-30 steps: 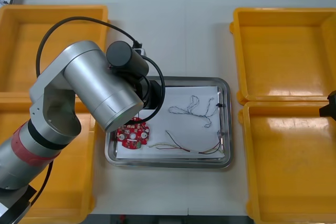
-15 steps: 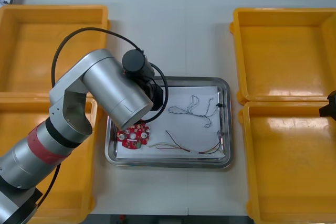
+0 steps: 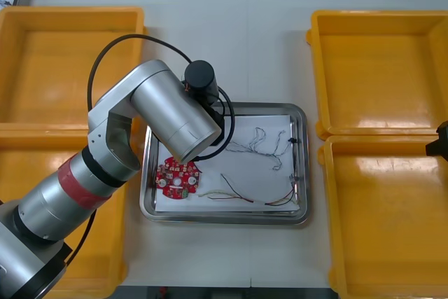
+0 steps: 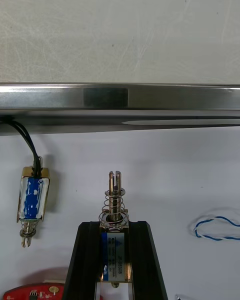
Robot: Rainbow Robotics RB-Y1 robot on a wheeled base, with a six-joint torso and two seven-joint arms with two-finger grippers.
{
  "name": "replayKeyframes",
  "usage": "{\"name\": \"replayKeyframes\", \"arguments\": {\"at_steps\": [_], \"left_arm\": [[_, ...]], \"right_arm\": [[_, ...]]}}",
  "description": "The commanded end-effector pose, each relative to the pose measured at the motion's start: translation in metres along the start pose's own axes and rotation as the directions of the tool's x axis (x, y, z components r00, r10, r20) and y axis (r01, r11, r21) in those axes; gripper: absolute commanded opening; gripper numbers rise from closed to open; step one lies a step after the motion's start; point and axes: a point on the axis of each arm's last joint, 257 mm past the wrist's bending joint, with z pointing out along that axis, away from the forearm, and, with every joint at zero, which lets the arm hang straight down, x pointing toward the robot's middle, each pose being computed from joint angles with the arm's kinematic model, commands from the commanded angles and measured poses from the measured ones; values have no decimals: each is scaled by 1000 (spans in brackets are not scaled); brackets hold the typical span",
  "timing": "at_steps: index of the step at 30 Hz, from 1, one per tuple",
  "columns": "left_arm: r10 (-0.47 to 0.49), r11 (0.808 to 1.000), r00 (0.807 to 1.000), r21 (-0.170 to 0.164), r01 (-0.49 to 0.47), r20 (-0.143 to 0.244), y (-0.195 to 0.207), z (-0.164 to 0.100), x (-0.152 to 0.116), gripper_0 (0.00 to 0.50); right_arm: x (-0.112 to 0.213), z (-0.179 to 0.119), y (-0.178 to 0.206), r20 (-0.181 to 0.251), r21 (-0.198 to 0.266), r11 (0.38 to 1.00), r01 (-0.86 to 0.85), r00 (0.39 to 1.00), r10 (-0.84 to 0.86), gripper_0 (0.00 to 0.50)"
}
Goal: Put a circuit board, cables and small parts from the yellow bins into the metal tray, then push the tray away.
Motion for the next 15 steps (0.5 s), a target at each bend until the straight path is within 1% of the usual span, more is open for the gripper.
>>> {"name": "replayKeyframes", "arguments": {"at_steps": [1, 4, 6, 9, 13, 15], "left_arm": [[13, 999, 1000, 34, -13, 1, -28, -23, -13, 0], [10, 999, 1000, 39, -10, -10, -29, -26, -13, 0], [8, 999, 1000, 41, -8, -10, -29, -26, -14, 0], [10, 999, 1000, 37, -9, -15, -28, -28, -15, 0], [11, 1000, 1000, 26, -10, -29, -25, -30, -15, 0], [7, 1000, 999, 26, -6, -37, -24, -30, -16, 0]], "right_arm": [[2, -3, -7, -8, 29, 998, 51, 999, -51, 500], [2, -3, -7, -8, 29, 998, 51, 999, -51, 500], [2, -3, -7, -8, 29, 998, 51, 999, -51, 500], [2, -3, -7, -8, 29, 998, 51, 999, -51, 500], [2, -3, -7, -8, 29, 998, 51, 999, -51, 500], [2, -3, -7, -8, 29, 998, 51, 999, -51, 500]]}}
